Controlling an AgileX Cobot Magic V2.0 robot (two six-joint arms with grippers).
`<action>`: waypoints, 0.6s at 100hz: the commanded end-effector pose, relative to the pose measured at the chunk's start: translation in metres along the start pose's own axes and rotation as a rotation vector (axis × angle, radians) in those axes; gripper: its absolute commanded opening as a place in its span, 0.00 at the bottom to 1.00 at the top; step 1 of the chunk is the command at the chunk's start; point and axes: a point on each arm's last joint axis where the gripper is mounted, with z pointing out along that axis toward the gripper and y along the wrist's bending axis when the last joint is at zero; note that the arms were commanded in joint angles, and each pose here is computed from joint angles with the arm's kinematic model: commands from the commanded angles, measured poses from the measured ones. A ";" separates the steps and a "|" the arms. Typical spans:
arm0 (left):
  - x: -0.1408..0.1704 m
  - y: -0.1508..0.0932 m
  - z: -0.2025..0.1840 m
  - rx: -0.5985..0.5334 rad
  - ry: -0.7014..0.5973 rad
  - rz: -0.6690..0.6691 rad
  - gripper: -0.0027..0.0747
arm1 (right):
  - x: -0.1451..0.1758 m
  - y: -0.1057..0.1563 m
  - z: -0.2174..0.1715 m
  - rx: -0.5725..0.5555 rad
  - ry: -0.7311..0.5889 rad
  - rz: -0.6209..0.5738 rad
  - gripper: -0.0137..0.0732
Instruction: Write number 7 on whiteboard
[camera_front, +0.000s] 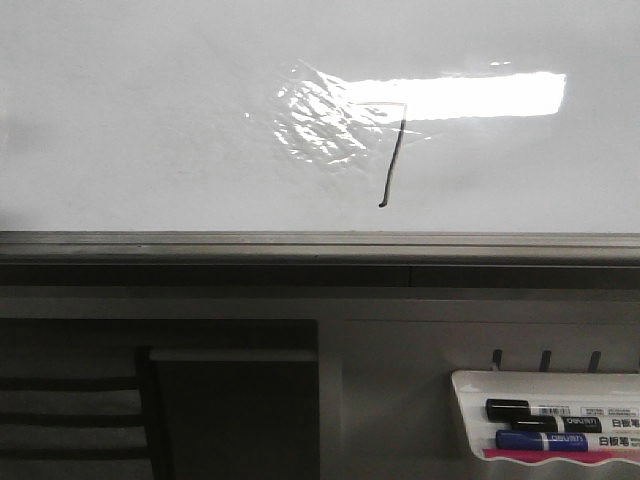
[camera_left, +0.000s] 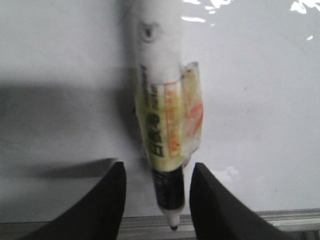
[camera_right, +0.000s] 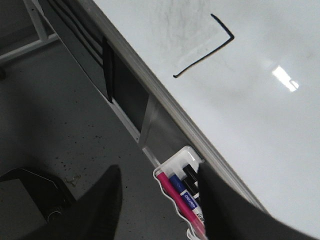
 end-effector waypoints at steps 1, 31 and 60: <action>-0.015 -0.003 -0.012 0.009 -0.084 -0.019 0.46 | -0.008 -0.004 -0.006 0.049 -0.071 0.007 0.52; -0.023 -0.013 -0.054 0.037 -0.043 0.063 0.44 | -0.011 0.001 -0.022 0.041 -0.085 0.008 0.52; -0.005 -0.021 -0.132 0.017 -0.172 0.165 0.44 | 0.001 -0.004 -0.044 0.196 -0.058 0.380 0.52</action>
